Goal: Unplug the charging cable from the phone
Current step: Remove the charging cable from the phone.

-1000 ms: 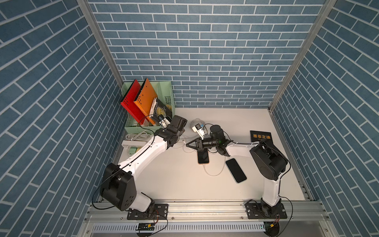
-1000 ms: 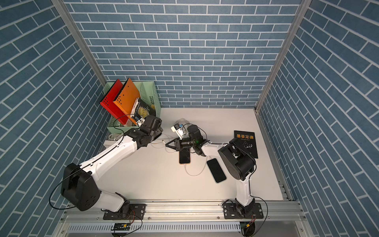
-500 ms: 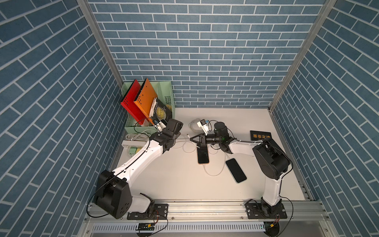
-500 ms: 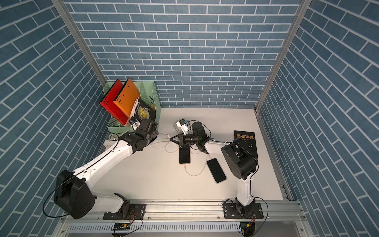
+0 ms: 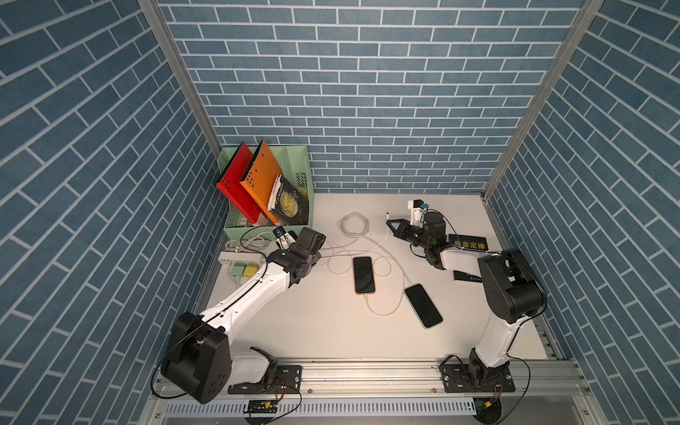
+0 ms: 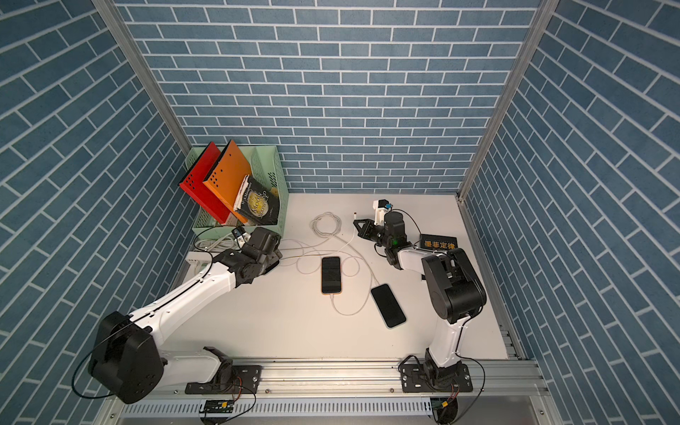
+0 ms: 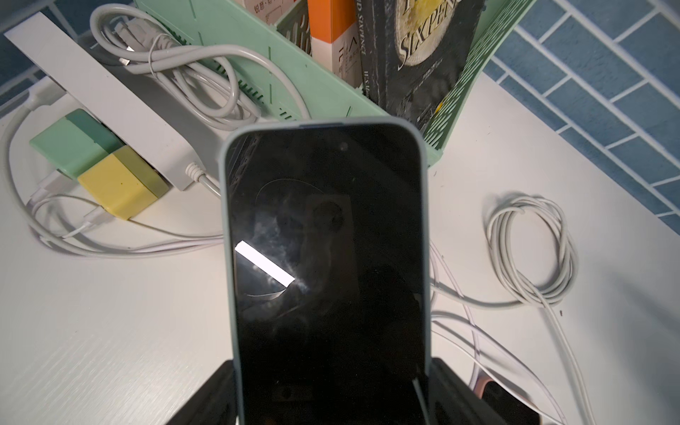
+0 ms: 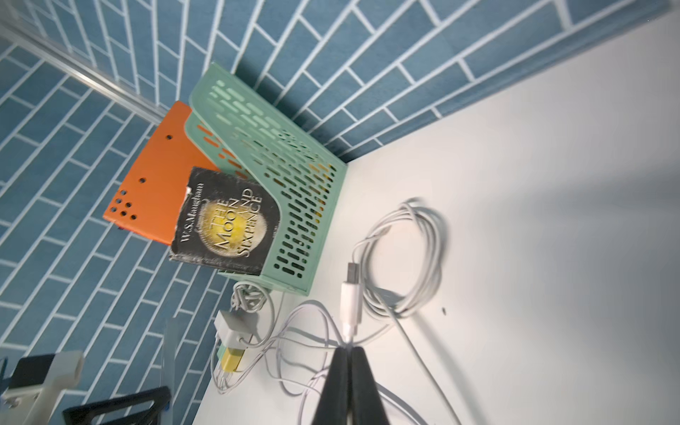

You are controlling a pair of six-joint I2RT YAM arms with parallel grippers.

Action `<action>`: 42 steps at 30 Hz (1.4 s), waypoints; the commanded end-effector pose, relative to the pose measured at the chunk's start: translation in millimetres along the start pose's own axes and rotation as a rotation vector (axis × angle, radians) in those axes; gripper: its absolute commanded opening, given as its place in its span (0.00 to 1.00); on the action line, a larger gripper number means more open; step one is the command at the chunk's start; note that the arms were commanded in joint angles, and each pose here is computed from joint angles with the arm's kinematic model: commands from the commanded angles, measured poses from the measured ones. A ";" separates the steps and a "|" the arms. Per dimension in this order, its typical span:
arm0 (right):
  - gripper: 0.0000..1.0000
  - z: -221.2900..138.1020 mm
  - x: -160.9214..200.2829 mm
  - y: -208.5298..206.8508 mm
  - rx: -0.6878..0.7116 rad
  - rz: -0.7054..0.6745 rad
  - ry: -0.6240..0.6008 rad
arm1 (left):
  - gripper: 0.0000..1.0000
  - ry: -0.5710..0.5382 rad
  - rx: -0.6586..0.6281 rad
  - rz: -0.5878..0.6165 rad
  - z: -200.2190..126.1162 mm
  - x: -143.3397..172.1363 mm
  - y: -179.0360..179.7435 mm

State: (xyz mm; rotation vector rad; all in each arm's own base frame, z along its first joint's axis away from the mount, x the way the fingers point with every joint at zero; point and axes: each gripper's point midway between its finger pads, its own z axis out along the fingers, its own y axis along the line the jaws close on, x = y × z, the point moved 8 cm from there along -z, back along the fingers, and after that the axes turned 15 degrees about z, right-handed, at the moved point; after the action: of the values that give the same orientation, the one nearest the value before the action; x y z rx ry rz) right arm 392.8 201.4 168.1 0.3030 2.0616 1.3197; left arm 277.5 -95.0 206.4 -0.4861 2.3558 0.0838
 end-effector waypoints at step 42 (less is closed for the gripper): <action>0.65 -41.0 -4.3 -64.1 0.452 0.063 -0.004 | 0.29 0.383 0.099 0.321 38.6 109.1 7.8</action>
State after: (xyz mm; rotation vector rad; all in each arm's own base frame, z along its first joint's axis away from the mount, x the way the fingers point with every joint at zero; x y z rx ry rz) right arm 389.5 143.8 124.9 0.6182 2.3133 0.9398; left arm 227.7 -110.9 105.6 -0.1185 2.7842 0.0279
